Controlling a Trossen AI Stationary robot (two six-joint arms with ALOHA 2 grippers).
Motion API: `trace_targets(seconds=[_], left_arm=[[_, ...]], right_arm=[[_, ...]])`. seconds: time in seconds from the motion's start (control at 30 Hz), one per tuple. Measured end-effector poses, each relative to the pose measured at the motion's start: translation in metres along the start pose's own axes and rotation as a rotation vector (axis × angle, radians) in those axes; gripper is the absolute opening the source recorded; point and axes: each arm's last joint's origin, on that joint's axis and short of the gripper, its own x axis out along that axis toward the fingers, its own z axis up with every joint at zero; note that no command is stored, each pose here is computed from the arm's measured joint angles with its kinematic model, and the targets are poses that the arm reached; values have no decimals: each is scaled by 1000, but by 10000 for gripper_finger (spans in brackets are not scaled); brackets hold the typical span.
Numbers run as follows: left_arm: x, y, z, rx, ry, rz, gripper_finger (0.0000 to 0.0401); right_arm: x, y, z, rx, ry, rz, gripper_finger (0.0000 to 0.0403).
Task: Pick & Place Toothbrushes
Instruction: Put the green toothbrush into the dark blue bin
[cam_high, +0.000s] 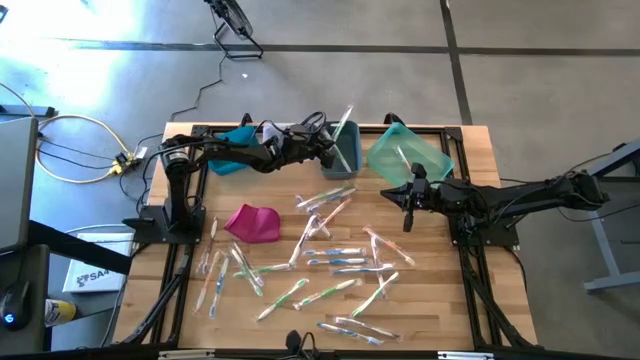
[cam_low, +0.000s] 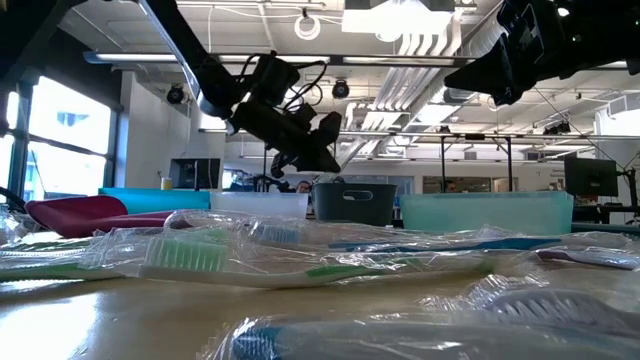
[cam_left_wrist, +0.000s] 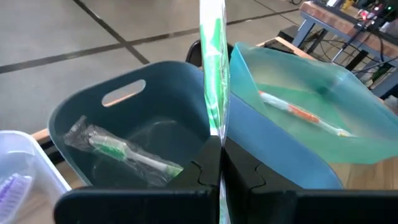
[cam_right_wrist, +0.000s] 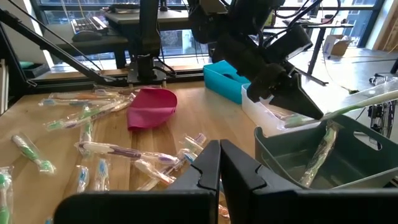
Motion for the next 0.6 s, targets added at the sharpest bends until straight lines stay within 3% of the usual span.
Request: trace_targets(seconds=[0.43,0.6], left_arm=[[0,-1,-1,0,18,-30,1],[0,-1,-1,0,24,-38,23]], right_arm=[[0,0,0,0,0,0,4],[0,0,0,0,0,0,4]])
